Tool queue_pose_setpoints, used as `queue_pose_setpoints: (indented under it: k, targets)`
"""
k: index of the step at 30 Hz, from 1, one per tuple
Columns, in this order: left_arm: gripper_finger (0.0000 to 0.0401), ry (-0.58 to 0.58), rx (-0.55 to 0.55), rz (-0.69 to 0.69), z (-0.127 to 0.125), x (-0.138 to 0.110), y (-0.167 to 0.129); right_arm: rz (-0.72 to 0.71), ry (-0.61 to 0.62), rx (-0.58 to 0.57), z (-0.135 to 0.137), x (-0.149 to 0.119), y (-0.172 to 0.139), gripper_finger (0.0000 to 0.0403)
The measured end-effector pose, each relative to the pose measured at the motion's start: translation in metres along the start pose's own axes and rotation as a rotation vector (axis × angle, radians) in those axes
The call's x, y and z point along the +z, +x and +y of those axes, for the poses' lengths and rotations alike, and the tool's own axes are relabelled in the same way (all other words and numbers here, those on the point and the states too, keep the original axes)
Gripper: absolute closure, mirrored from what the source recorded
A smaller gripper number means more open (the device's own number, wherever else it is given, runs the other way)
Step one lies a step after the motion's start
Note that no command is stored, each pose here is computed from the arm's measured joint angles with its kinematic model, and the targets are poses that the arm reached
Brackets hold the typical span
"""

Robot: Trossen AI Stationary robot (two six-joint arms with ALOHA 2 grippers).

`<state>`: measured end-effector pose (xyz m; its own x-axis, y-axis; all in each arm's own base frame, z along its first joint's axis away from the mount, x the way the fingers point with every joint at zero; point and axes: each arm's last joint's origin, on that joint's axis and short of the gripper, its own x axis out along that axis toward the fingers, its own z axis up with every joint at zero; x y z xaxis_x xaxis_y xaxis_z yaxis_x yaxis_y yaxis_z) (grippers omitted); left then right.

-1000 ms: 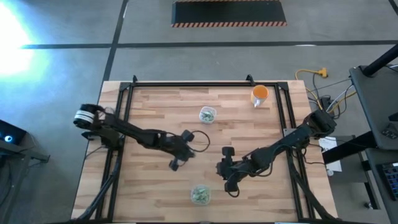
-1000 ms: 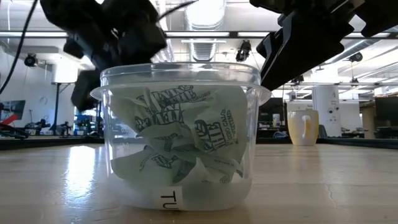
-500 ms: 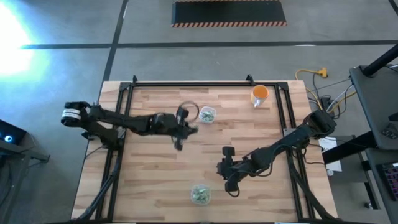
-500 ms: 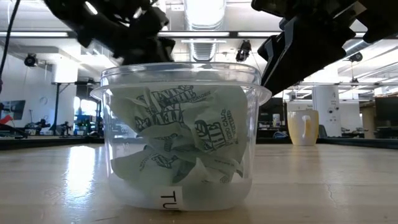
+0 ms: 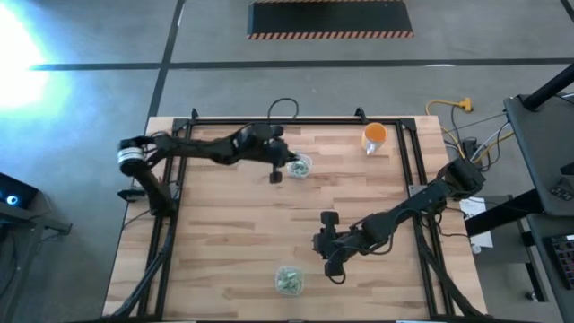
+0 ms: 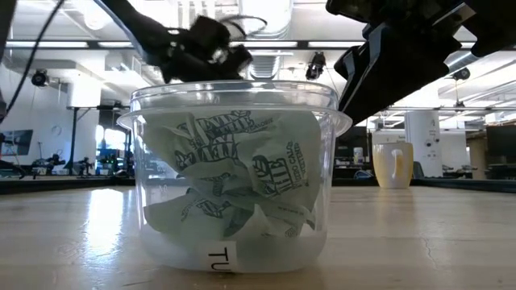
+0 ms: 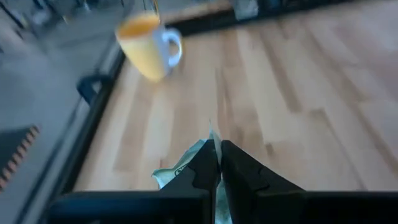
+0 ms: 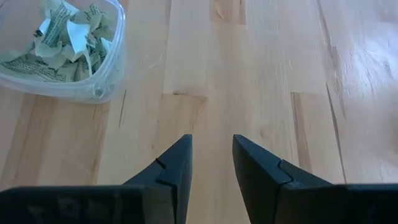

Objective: Pick and place items into bin
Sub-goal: Put the stevia packet into the top transparent bin

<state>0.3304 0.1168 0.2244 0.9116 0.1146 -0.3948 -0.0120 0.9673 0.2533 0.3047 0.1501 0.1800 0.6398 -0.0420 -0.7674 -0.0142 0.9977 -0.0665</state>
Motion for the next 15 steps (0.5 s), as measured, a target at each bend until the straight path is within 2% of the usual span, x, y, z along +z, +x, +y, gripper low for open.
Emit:
queue_pose_setpoints:
  k: [4, 9, 15]
  targets:
    - [0.0398, -0.035, -0.029, 0.106, 0.009, -0.011, 0.024, 0.0, 0.0, 0.0, 0.0, 0.0, 0.0, 0.0298]
    - [0.0398, -0.076, -0.051, 0.168, 0.013, -0.021, 0.051, 0.0, 0.0, 0.0, 0.0, 0.0, 0.0, 0.0298]
    - [0.0398, -0.084, -0.055, 0.183, 0.014, -0.024, 0.059, 0.004, 0.002, 0.0, 0.0, -0.001, 0.0, 0.0298]
